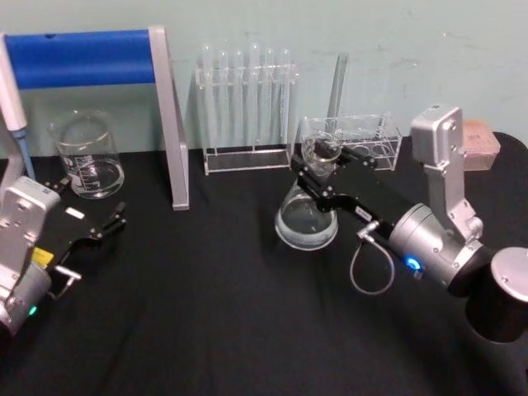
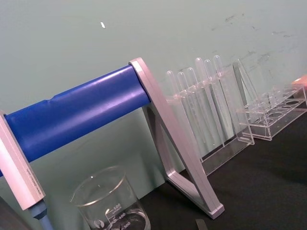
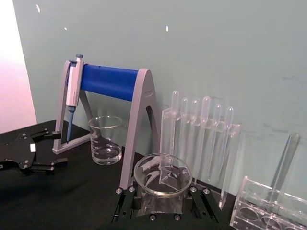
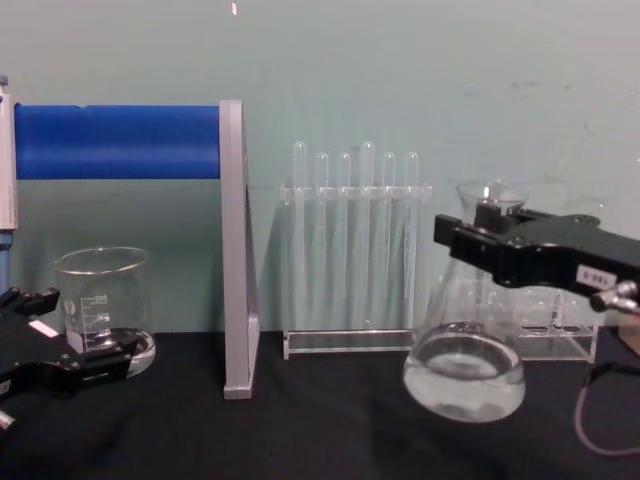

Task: Grasp the erlenmeyer flask with one hand, shake it three times, then place it back.

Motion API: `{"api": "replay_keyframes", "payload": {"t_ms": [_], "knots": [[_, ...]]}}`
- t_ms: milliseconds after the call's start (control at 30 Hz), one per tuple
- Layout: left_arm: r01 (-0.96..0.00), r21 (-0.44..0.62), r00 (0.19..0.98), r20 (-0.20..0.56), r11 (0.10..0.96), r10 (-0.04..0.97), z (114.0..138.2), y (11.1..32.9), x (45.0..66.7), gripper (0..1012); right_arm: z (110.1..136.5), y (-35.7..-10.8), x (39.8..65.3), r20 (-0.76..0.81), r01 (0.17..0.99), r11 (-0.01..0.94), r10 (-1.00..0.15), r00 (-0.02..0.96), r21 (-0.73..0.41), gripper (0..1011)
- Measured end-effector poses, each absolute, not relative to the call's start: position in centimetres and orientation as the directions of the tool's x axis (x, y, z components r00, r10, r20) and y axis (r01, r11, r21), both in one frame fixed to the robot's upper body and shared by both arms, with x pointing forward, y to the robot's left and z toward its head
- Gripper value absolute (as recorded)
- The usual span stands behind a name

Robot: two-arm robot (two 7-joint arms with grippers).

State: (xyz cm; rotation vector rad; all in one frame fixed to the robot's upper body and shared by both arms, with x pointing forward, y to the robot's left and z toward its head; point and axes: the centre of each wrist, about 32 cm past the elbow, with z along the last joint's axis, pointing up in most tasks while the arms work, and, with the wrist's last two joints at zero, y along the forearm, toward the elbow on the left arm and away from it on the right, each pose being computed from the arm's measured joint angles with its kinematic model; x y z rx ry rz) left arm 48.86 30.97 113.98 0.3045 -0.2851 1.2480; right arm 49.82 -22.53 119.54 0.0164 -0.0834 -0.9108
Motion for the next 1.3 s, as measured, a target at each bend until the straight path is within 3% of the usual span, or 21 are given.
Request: {"api": "replay_keyframes", "payload": {"t_ms": [333, 767, 1300], "knots": [[-0.955, 0.07, 0.292, 0.374, 0.287, 0.88, 114.0, 31.0, 48.9, 1001, 119.3, -20.3, 49.0, 0.063, 0.759, 0.65, -0.76, 0.647, 0.046, 449], [-0.955, 0.07, 0.292, 0.374, 0.287, 0.88, 114.0, 31.0, 48.9, 1001, 119.2, -17.7, 47.8, 0.069, 0.66, 0.75, -0.662, 0.747, 0.043, 449], [-0.955, 0.07, 0.292, 0.374, 0.287, 0.88, 114.0, 31.0, 48.9, 1001, 119.2, -16.9, 47.0, 0.066, 0.58, 0.814, -0.581, 0.811, 0.036, 449]]}}
